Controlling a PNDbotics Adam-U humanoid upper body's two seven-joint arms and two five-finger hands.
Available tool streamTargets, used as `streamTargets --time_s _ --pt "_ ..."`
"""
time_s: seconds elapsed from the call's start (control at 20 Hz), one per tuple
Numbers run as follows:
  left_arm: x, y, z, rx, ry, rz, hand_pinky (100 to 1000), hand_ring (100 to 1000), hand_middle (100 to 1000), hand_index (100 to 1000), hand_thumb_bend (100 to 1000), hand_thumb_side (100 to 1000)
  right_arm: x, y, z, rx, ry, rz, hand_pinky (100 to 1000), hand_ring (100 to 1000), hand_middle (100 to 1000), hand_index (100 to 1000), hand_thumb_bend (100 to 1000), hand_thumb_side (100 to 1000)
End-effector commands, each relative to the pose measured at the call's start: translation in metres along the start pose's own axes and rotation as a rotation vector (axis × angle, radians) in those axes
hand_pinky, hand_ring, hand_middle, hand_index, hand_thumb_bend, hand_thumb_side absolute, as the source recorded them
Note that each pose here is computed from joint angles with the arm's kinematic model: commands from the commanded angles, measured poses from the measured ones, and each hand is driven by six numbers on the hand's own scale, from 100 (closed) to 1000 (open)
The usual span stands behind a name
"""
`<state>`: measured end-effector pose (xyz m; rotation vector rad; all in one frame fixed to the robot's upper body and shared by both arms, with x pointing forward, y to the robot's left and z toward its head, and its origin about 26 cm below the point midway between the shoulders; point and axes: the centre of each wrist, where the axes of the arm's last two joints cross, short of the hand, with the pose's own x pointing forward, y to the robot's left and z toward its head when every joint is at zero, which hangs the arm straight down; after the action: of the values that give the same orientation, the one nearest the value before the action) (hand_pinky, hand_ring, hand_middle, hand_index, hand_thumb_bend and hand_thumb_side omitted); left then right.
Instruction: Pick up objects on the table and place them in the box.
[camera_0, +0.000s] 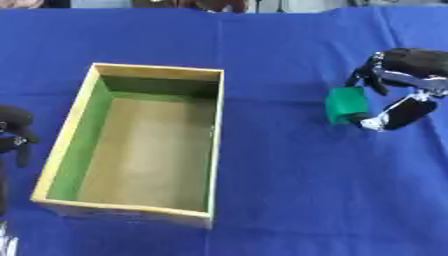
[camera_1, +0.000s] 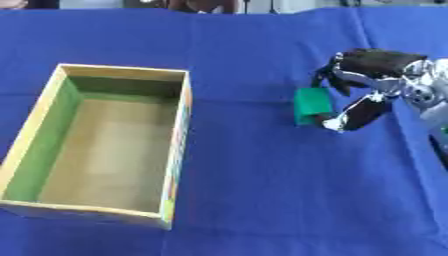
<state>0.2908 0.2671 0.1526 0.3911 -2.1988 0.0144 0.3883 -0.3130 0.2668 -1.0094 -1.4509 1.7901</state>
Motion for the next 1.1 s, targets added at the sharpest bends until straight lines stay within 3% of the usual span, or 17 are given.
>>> streamTargets --time_s 0.05,0.4,0.45,0.5,0.55,1.1 --pt "0.006 0.003 -0.003 -0.005 -0.029 -0.012 100 366 488 476 100 915 -0.005 -0.023 0.009 -0.079 0.022 0.013 663 634 240 213 100 192" --pt "0.005 0.003 -0.002 -0.009 -0.026 -0.016 100 366 489 476 100 914 -0.002 -0.054 0.017 -0.186 0.005 0.027 660 622 218 198 100 187" --pt "0.005 0.003 -0.002 -0.01 -0.026 -0.017 100 366 489 476 100 914 -0.001 -0.06 0.018 -0.207 -0.001 0.029 660 621 218 198 100 263" --pt "0.005 0.003 -0.002 -0.01 -0.025 -0.017 100 366 489 476 100 914 0.001 -0.066 0.018 -0.229 -0.01 0.032 660 621 216 197 100 187" --pt "0.005 0.003 -0.002 -0.011 -0.024 -0.018 100 366 489 476 100 914 0.003 -0.072 0.018 -0.251 -0.02 0.034 661 621 215 197 100 187" --pt "0.005 0.003 -0.003 -0.025 -0.025 -0.019 100 367 489 477 100 914 0.048 -0.127 0.004 -0.416 -0.213 0.061 661 614 206 194 100 188"
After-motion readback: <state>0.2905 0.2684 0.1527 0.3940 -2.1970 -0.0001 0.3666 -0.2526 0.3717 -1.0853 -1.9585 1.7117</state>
